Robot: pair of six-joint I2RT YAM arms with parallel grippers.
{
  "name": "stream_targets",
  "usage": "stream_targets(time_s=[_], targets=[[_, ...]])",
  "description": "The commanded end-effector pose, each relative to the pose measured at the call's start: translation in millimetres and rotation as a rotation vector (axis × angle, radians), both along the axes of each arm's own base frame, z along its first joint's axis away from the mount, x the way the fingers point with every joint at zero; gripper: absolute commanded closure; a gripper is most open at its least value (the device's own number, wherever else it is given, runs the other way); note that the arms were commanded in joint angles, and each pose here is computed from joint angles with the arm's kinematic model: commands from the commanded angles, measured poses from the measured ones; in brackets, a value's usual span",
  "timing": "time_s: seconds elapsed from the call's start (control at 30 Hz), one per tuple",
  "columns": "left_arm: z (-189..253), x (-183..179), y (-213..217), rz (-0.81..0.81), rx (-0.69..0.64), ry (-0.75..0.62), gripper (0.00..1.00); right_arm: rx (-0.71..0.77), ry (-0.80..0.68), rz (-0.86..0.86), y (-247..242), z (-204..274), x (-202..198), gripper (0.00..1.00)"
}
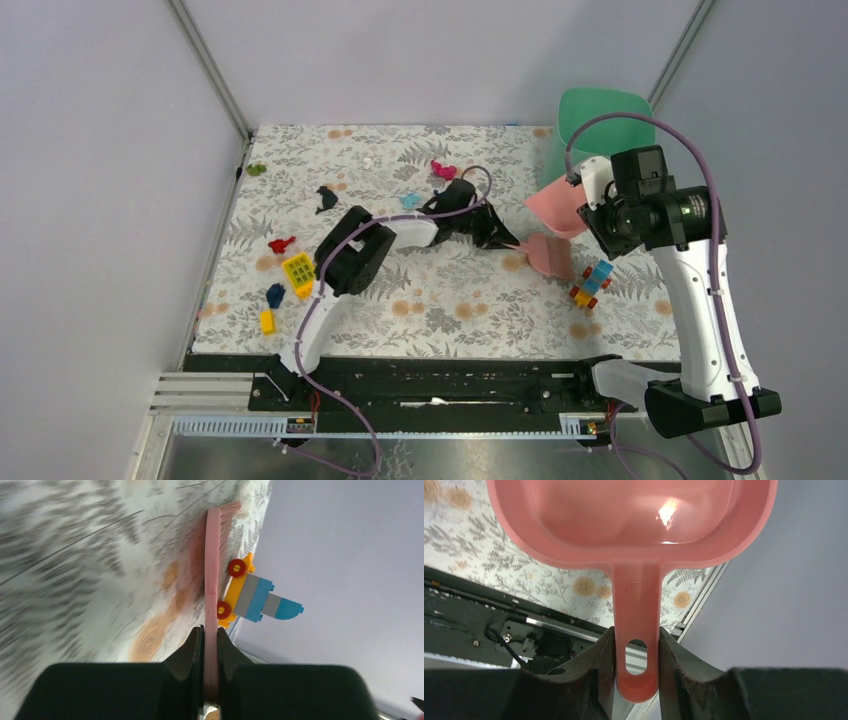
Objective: Sweep away the paper scraps from the table
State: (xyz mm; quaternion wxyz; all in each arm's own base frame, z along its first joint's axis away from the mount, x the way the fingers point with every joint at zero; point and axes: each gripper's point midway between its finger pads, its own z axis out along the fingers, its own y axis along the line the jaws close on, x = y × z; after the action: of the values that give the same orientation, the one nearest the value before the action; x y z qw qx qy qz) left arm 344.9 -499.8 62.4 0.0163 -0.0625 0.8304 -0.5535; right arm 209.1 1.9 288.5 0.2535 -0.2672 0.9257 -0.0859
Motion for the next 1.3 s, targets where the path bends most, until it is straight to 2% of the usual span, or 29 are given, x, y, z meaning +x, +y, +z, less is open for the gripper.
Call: stream_targets(time_s=[0.0,0.2,0.33,0.47,0.6,0.7,0.83,0.93,1.1,1.27], targets=[[9.8,26.5,63.8,0.098,0.117,-0.019,1.00,-0.004,0.061,0.114,4.9,-17.5,-10.4,1.00],[-4.4,10.8,156.4,0.094,0.294,0.002,1.00,-0.017,0.181,0.237,9.8,-48.4,-16.5,1.00],[19.6,16.0,190.7,0.104,0.325,-0.104,1.00,-0.025,0.284,0.238,9.0,-71.0,-21.0,1.00],[71.7,23.8,175.4,0.055,0.250,-0.299,1.00,-0.032,0.431,0.226,6.1,-90.0,-36.0,1.00],[114.6,30.7,162.3,-0.011,0.215,-0.459,1.00,0.036,0.525,0.216,18.7,-110.3,-43.8,1.00],[123.0,35.8,176.9,-0.046,0.334,-0.549,1.00,0.046,0.539,0.225,27.3,-121.1,-39.3,1.00],[121.0,26.9,206.1,-0.162,0.516,-0.573,1.00,-0.008,0.535,0.223,34.7,-140.5,-23.9,1.00],[125.2,35.4,215.9,-0.208,0.608,-0.645,1.00,-0.049,0.571,0.184,34.5,-157.6,-19.5,1.00],[155.9,66.0,191.8,-0.191,0.640,-0.876,1.00,-0.051,0.524,0.092,34.1,-173.8,-9.9,1.00],[165.5,93.8,159.4,-0.130,0.633,-0.959,1.00,-0.076,0.407,0.009,26.5,-183.9,0.4,1.00]])
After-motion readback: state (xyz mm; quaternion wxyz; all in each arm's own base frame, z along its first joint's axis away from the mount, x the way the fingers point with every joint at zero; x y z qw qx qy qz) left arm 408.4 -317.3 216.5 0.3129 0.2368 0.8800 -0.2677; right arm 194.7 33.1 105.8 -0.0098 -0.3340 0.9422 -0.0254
